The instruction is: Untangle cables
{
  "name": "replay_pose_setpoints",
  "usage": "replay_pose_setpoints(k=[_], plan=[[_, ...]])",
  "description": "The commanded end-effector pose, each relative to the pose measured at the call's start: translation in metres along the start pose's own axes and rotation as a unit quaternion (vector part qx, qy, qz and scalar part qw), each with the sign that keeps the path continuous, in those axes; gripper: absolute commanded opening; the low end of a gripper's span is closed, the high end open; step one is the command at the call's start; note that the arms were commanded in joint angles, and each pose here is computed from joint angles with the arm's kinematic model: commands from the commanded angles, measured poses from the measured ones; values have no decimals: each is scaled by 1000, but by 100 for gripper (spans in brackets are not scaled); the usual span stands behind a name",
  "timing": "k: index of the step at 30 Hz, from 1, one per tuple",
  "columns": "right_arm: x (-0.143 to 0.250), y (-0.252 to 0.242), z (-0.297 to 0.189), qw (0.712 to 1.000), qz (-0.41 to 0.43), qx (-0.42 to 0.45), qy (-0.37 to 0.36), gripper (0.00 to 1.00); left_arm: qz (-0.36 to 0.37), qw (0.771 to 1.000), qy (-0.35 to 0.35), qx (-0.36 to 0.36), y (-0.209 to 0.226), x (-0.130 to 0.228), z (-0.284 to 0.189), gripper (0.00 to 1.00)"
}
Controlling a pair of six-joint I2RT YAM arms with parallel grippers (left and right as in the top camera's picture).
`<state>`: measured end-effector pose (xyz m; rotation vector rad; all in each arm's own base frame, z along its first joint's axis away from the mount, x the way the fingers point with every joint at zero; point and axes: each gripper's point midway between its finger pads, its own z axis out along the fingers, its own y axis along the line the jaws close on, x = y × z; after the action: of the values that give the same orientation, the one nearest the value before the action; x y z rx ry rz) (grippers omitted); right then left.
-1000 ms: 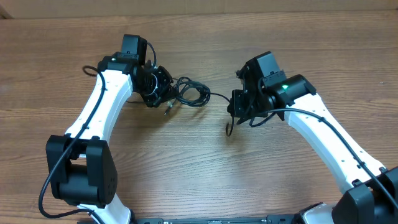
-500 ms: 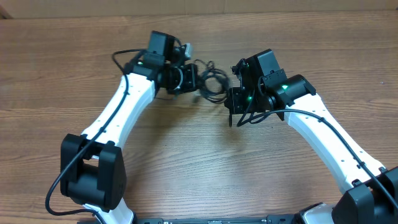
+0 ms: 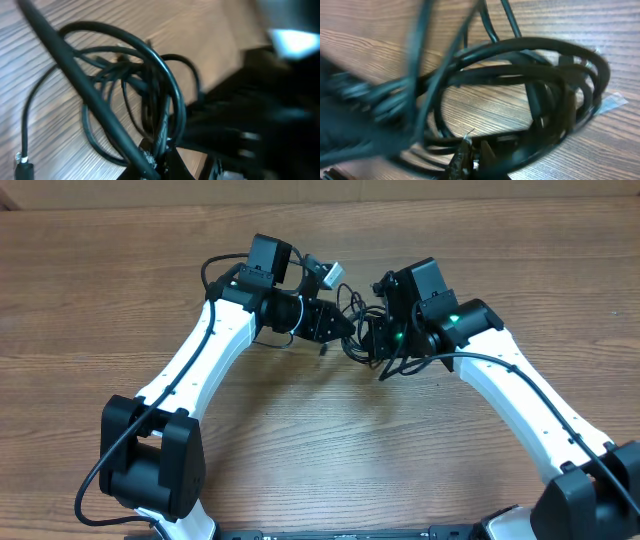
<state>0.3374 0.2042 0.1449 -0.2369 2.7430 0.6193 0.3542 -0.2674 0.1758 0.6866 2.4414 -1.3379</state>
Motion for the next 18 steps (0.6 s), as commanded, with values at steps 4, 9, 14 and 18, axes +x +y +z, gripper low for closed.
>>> replay_pose_setpoints(k=[4,9,14,18], plan=[[-4,-2,3,1000,-5,9,2,38,32,999,-1,2,-5,-3,-6,4],[10,-12,-4,999,13,22,29,68,-62,988,8,-140,47,8,-18,4],[12,-35,-16,998,47,37,35,74,-68,978,12,-195,66,12,-26,4],[4,-58,-25,996,83,39,22,86,-54,981,13,-185,63,12,-25,4]])
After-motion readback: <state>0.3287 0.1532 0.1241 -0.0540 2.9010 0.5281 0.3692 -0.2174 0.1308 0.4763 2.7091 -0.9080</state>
